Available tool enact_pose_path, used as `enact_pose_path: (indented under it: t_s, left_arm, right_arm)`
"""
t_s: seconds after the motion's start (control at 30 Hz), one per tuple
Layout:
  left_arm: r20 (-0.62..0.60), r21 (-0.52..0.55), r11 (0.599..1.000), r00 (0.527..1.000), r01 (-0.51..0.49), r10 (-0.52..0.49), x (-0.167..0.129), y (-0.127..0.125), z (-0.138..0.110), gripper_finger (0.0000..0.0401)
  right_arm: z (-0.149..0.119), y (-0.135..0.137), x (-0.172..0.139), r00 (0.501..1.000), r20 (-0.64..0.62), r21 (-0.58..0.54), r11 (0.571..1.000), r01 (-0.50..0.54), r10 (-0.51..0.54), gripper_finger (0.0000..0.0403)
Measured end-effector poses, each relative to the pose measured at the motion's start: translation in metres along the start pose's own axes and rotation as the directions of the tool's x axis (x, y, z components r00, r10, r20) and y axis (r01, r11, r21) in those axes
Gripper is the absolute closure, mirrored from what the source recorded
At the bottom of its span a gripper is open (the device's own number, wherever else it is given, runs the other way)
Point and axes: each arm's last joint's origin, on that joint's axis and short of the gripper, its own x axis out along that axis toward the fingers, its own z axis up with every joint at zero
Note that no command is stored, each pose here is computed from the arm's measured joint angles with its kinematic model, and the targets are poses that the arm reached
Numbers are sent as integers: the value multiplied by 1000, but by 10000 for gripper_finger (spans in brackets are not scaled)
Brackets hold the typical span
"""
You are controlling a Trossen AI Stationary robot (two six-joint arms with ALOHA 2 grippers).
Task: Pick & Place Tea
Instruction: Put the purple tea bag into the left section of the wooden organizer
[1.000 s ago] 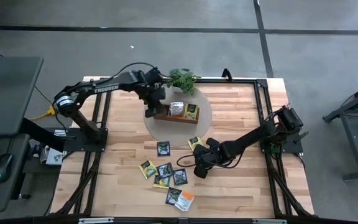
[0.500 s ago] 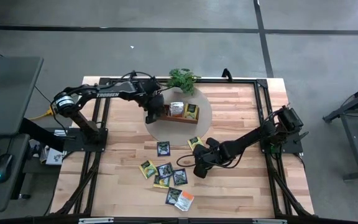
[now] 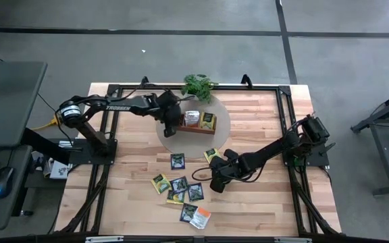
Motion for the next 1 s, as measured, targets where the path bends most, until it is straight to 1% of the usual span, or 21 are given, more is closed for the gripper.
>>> enact_pose_path:
  t_s: [0.13, 0.2, 0.4, 0.57, 0.63, 0.67, 0.73, 0.8, 0.9, 1.0]
  left_arm:
    - [9, -17, 993, 993, -121, 121, 2, -9, 5, 400]
    - [19, -21, 987, 987, -162, 162, 2, -11, 7, 401]
    - [30, -75, 978, 980, -196, 199, 2, -12, 8, 401]
    - [54, -98, 948, 950, -302, 308, 1, -12, 12, 401]
    - [71, -99, 937, 937, -335, 342, -11, -13, 14, 401]
    - [99, -103, 932, 929, -348, 358, -18, -13, 16, 401]
    - [148, -113, 929, 919, -352, 366, -28, -14, 21, 401]
    - [141, -109, 934, 925, -341, 354, -38, -16, 18, 401]
    - [173, -127, 947, 934, -295, 314, -58, -23, 17, 401]
    - [153, -139, 955, 947, -262, 282, -67, -38, 1, 401]
  right_arm:
    - [0, 0, 0, 1000, 0, 0, 1000, 0, 0, 402]
    - [0, 0, 0, 1000, 0, 0, 1000, 0, 0, 402]
    - [0, 0, 0, 1000, 1, 1, 1000, -1, 1, 402]
    - [0, 0, 0, 1000, 2, 2, 1000, -3, 3, 402]
    - [0, 0, 0, 1000, 2, 1, 1000, -3, 3, 402]
    - [0, 0, 0, 1000, 2, 1, 1000, -3, 3, 402]
    - [0, 0, 0, 1000, 1, 0, 1000, -3, 3, 402]
    - [0, 0, 0, 1000, 1, -1, 1000, -3, 3, 402]
    - [0, 0, 0, 1000, 1, -1, 1000, -3, 3, 402]
    - [0, 0, 0, 1000, 4, -6, 1000, -3, 3, 402]
